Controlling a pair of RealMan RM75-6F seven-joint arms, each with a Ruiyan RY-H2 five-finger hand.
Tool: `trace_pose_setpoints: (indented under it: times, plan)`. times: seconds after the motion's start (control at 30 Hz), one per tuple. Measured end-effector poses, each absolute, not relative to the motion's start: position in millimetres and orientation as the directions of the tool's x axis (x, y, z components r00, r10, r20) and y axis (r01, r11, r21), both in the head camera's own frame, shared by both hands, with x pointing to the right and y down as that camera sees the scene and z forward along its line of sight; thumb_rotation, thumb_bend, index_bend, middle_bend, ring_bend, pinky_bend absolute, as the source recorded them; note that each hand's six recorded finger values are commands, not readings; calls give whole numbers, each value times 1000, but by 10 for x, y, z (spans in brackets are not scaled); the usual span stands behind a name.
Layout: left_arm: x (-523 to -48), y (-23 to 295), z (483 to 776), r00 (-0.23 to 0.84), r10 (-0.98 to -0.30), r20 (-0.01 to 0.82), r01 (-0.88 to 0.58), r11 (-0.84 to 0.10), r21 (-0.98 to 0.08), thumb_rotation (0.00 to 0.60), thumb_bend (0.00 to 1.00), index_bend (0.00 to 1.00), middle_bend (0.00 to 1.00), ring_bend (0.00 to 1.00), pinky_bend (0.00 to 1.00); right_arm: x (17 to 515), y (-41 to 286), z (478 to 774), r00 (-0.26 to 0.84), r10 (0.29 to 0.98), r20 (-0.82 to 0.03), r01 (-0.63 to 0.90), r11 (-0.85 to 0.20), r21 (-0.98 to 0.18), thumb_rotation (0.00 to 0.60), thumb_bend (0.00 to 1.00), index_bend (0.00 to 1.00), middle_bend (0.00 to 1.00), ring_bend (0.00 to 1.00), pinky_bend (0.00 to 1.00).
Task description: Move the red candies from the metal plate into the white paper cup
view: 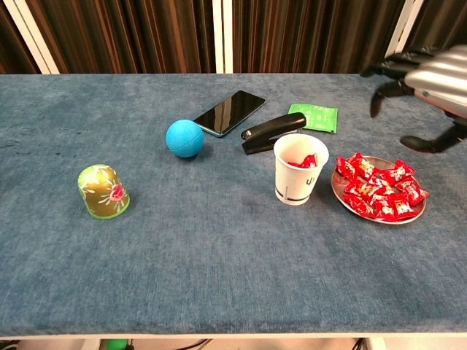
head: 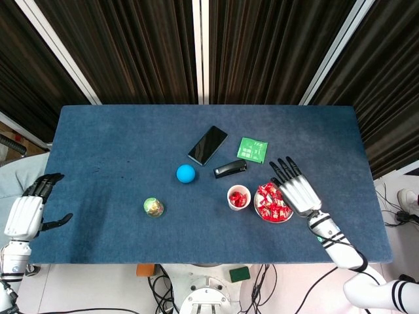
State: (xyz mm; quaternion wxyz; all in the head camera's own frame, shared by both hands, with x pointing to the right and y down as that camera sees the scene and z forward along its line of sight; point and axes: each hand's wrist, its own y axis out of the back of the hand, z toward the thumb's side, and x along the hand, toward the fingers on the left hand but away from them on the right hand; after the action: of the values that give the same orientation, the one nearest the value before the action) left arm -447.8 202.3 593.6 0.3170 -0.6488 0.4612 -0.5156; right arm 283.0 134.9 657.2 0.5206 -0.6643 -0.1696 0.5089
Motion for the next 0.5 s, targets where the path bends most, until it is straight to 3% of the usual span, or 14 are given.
trace_pose_setpoints:
  times: [0.5]
  plan:
    - [-4462,2023,5940,44,-924,379,-269,-376,-887,600,122,162,136,96,241,2907,1553,6915,399,694,-599,-372,-475,-798,600,343,401,23,0,0]
